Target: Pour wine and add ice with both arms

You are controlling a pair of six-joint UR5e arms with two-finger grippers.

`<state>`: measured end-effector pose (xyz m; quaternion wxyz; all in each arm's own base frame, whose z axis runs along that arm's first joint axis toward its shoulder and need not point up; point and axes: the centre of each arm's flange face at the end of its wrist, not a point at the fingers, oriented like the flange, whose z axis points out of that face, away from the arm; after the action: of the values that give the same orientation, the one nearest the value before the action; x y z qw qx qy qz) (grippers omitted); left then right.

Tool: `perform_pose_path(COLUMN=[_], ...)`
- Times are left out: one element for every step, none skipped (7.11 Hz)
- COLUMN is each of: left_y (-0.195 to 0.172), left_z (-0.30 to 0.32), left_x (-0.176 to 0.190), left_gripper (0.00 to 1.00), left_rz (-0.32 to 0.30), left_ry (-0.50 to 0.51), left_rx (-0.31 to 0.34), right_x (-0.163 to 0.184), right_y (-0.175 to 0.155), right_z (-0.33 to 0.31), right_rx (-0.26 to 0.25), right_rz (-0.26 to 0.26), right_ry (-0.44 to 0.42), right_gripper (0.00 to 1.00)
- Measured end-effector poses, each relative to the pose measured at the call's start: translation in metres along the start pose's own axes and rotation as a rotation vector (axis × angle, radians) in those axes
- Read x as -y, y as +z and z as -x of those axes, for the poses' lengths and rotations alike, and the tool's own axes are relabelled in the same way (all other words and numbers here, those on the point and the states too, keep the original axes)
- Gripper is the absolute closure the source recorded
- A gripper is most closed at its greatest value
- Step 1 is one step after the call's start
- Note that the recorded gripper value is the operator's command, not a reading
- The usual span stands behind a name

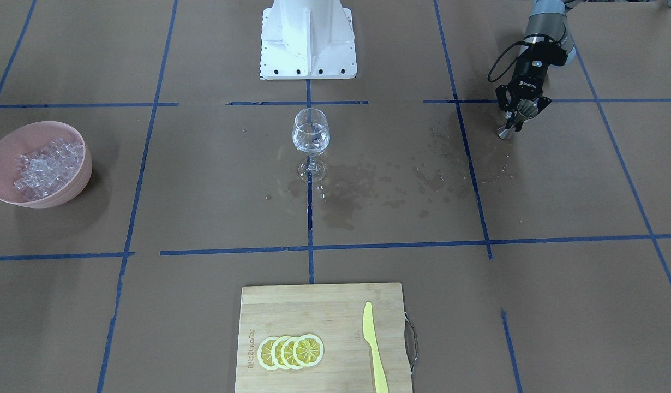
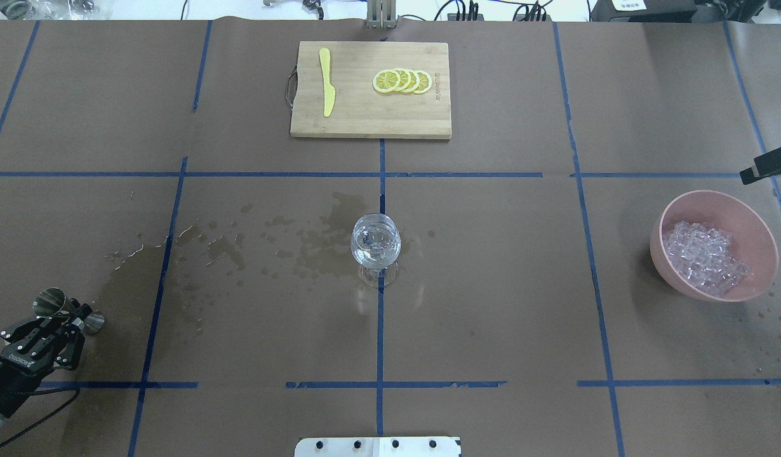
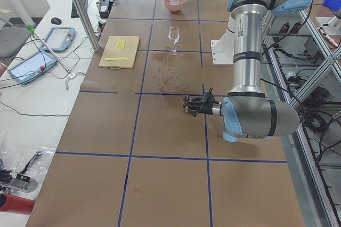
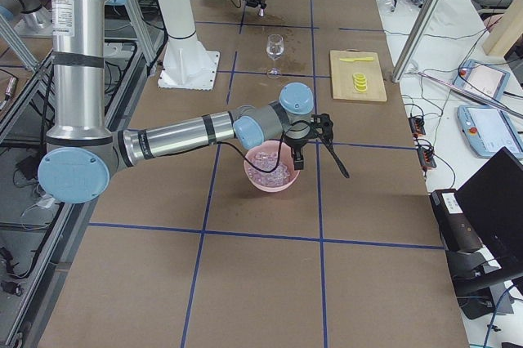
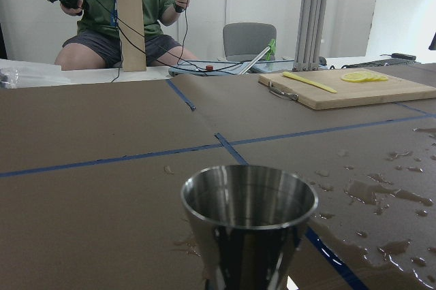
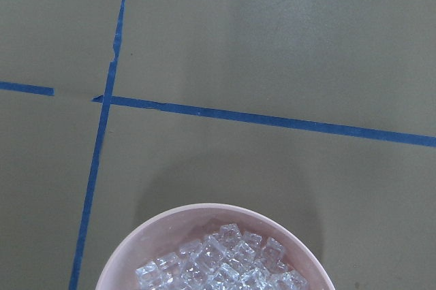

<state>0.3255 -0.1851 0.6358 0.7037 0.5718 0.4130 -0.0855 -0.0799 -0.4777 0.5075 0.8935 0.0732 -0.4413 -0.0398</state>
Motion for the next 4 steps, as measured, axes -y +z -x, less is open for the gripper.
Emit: perform_pose_path(left_y=[-0.0002,-0.0004,-0.0006,-0.0009], left_z=[0.0005,0.0007,0.0007,0.0005], left_x=[-0.0009,-0.0016,-0.002,-0.0024], left_gripper=[0.42,0.29,0.18,0.08], left_rz=[0.002,0.004,0.005,0.006], left_ry=[0.003,0.005,0.005,0.006], left_rx=[-0.001,-0.002,-0.003,-0.004], right_x=[-0.0002,-0.0003,-0.0003,-0.0003], right_y=[-0.0001,-0.0004,-0.0007,-0.0007], right_z=[0.0001,0.0004,0.0005,0.0007], right_rx=[0.0,0.0,0.0,0.001], right_rz=[0.0,-0.001,-0.001,-0.001], right_ry=[0.0,-0.001,-0.002,-0.002], right_gripper=[0.0,0.0,0.0,0.0])
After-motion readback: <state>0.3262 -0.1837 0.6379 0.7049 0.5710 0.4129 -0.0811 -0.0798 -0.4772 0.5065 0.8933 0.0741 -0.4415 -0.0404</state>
